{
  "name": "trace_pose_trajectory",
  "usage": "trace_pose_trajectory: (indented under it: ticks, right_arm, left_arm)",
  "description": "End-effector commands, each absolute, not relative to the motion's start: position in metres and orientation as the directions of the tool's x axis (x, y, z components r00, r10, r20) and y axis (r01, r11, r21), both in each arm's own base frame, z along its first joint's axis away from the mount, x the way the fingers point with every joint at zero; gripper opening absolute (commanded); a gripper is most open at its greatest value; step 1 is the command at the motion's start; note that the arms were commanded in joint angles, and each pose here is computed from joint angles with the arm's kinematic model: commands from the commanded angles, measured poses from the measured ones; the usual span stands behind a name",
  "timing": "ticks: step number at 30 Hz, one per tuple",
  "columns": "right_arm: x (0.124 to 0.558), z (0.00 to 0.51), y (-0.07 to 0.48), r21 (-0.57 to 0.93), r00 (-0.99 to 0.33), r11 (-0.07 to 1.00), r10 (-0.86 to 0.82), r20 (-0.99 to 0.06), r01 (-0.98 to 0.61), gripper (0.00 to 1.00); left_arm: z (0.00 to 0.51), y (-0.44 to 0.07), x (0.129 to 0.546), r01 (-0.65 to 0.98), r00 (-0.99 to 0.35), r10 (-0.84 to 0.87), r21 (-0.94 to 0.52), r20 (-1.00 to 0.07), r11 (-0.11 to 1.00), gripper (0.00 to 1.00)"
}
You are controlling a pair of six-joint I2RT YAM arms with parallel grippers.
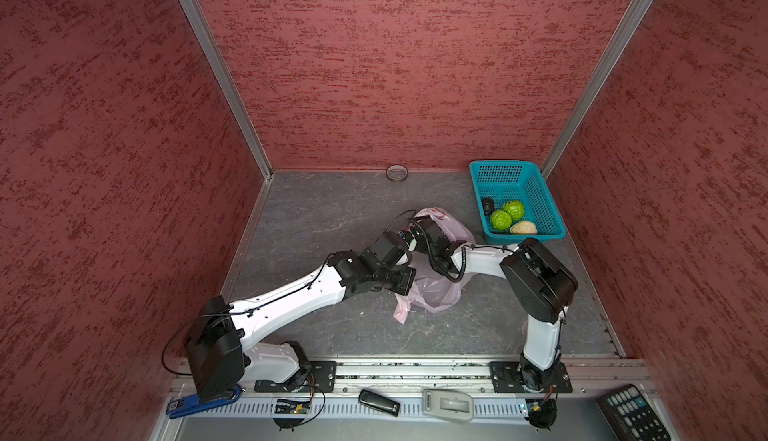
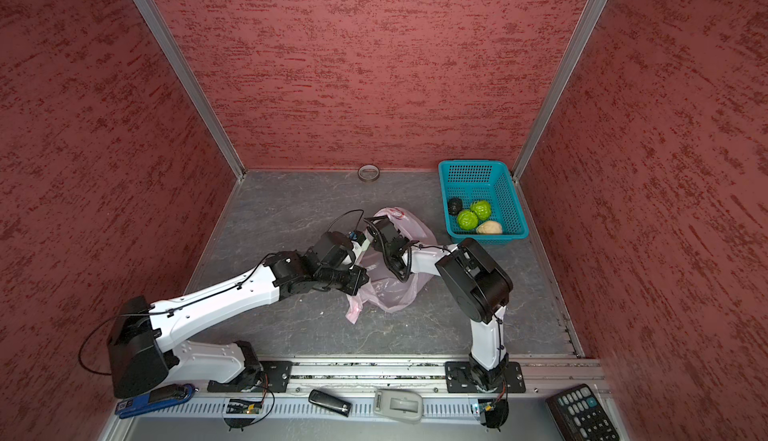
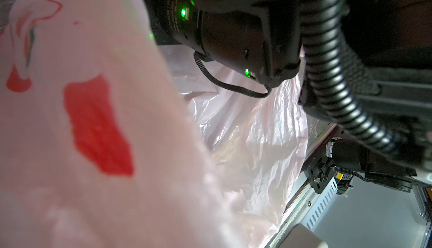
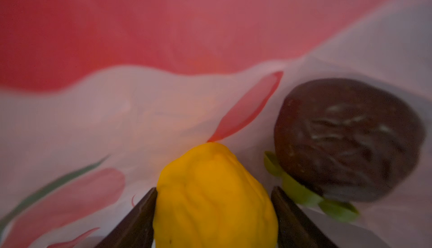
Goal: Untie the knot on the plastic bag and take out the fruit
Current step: 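Lower the right gripper onto the yellow fruit and close on it, then lift the yellow fruit out of the bag toward the teal basket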
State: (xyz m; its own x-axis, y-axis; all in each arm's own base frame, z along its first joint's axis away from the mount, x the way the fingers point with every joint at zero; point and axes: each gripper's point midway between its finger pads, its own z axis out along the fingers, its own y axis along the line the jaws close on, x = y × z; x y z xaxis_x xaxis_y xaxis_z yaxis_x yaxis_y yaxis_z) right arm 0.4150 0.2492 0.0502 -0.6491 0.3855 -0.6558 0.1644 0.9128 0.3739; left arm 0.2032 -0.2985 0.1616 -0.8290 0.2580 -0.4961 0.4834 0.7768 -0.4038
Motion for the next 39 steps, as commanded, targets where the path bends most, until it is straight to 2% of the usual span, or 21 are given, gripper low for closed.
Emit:
trace_pose_trajectory:
  ticks: [1, 5, 9, 20, 39]
  right_arm:
    - [0.426, 0.058, 0.244, 0.383, -0.608, 0.905, 0.413, -0.678, 0.187, 0.64]
    - [0.421, 0.056, 0.244, 0.391, -0.619, 0.902, 0.413, -0.667, 0.181, 0.53]
    - [0.414, 0.058, 0.250, 0.419, -0.643, 0.895, 0.411, -0.646, 0.152, 0.51]
    - [0.373, 0.077, 0.273, 0.530, -0.752, 0.848, 0.334, -0.568, -0.022, 0.51]
    - [0.315, 0.100, 0.295, 0.570, -0.855, 0.801, 0.155, -0.495, -0.185, 0.50]
  left_arm:
    - [0.166, -0.298, 0.199, 0.487, -0.827, 0.251, -0.417, -0.504, 0.768, 0.00]
    - [0.164, -0.296, 0.199, 0.476, -0.829, 0.237, -0.418, -0.506, 0.774, 0.00]
    - [0.162, -0.293, 0.202, 0.464, -0.828, 0.225, -0.405, -0.513, 0.788, 0.00]
    - [0.165, -0.285, 0.215, 0.437, -0.815, 0.183, -0.376, -0.549, 0.817, 0.00]
    - [0.162, -0.282, 0.217, 0.428, -0.812, 0.166, -0.377, -0.560, 0.822, 0.00]
